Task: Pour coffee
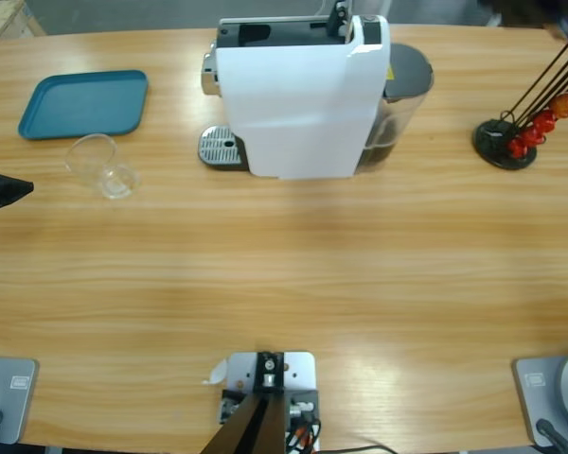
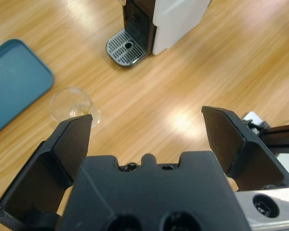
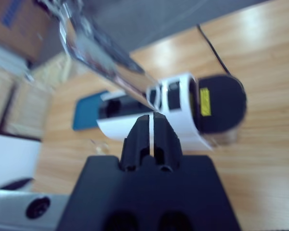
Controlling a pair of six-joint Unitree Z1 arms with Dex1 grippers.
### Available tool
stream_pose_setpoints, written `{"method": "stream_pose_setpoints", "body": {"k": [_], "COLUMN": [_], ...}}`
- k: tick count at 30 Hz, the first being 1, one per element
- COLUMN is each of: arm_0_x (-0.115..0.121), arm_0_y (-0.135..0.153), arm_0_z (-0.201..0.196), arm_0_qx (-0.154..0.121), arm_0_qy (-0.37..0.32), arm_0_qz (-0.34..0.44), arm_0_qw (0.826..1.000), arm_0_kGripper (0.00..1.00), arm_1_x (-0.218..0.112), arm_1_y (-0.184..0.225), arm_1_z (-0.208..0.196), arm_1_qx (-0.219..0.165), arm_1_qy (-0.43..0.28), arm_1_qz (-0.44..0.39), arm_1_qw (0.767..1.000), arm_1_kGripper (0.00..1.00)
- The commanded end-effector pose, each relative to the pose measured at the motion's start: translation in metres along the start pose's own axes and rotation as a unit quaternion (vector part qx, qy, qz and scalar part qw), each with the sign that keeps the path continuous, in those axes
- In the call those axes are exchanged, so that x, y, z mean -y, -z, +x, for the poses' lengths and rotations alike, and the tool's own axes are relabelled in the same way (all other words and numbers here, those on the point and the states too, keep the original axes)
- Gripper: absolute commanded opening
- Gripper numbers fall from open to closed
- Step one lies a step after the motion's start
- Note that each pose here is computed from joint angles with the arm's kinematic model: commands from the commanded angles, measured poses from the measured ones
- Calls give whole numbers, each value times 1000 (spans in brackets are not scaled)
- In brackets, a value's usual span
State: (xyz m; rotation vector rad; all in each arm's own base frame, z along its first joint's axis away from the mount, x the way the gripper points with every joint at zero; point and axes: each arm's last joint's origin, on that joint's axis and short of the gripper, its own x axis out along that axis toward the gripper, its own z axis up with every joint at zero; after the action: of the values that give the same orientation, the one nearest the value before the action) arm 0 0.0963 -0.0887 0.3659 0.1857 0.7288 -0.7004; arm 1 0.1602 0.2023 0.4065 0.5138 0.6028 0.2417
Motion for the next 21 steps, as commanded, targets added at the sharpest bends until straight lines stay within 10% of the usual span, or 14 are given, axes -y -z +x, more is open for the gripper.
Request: {"method": "stream_pose_setpoints", "body": {"k": [1,21], "arm_0_x": [2,0], "arm_0_y": [-9,-5], "arm_0_z": [3,25], "arm_0_qx": [-1,3], "arm_0_qy": [1,-6], "arm_0_qz": [-3,2], "arm_0_qw": [1000,1000], "arm_0_kGripper": [991,991], "arm_1_x": [6,-19], "arm_1_y": [-6,-19], "arm_1_z": [58,102], "arm_1_qx": [40,7], "arm_1_qy": [18,-21], "arm_1_qz": [43,49], "arm_1_qw": [998,999], "arm_1_kGripper": [0,0]}}
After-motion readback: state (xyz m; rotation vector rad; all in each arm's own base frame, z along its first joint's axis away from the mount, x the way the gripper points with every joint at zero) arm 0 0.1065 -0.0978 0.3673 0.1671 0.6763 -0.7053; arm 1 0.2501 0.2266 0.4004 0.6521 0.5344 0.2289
